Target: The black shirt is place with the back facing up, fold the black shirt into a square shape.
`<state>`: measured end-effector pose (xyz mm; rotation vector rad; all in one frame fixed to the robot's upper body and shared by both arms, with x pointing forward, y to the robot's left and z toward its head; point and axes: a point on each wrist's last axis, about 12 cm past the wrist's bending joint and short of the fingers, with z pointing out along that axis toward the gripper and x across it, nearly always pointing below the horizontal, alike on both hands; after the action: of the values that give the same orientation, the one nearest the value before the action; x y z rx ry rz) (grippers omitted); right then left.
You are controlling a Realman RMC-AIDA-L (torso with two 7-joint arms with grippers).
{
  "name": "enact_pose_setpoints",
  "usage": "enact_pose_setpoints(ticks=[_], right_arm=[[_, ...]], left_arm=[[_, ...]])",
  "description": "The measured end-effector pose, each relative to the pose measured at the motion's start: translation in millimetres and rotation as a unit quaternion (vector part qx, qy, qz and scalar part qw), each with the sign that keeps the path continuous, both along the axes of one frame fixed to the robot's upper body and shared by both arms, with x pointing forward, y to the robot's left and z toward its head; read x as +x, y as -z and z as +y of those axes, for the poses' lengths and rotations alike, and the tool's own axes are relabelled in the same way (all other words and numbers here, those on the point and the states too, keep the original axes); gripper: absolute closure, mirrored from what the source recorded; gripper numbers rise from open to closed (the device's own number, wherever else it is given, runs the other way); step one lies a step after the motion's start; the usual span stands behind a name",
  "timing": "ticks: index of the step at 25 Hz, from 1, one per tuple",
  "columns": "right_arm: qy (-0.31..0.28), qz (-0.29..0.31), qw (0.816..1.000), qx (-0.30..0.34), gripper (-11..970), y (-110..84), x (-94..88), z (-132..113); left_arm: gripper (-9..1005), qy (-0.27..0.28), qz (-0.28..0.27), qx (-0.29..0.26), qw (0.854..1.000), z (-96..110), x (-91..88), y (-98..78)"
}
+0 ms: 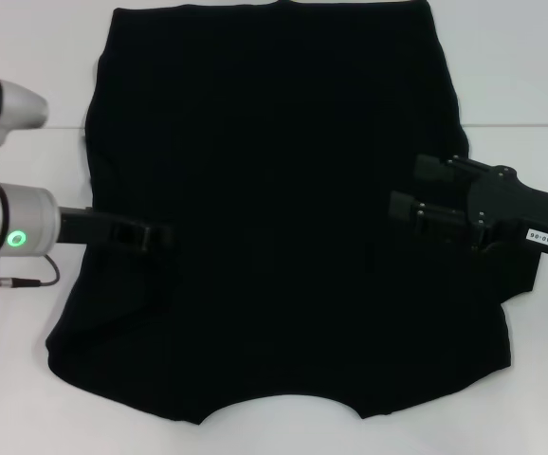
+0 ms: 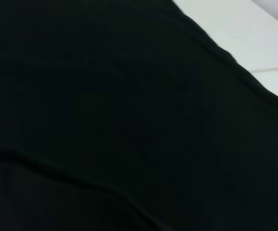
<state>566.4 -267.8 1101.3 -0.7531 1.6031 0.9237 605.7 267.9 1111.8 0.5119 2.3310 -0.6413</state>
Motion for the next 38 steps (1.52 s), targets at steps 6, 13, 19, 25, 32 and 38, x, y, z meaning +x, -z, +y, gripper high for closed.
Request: enact_pose_setpoints(ticks=[6,13,19,25,32,38], right_arm=[[0.000,-0.003,1.000,-0.001,140,-1.7,1.5,0],[0.016,-0.004,1.000,0.001,140,-7.7,7.1,-8],[0.079,0.090,0.993,0.016,142,-16.9,19.3,-40],[0.145,0.217,0.965,-0.002,145,-25.8,27.4,-73],[0.223,0.348,0.908,-0.067,148,-30.4,24.3,-106],[0.260,0.411,0.867,-0.105,151,-27.4,22.2,-120]], left_arm=[[996,0.018,-0.002,0.009,1.000,-10,-0.8,3.2],[798,0.045,-0.026,-0.043,0.998,-20,-2.0,-10.0],[566,0.156,-0.134,-0.193,0.959,-34,-28.5,-18.3],[407,0.213,-0.259,-0.273,0.902,-46,-55.8,-3.7],[181,0.296,-0.290,-0.238,0.878,-64,-71.7,9.0],[62,0.336,-0.311,-0.196,0.867,-70,-79.6,24.8]])
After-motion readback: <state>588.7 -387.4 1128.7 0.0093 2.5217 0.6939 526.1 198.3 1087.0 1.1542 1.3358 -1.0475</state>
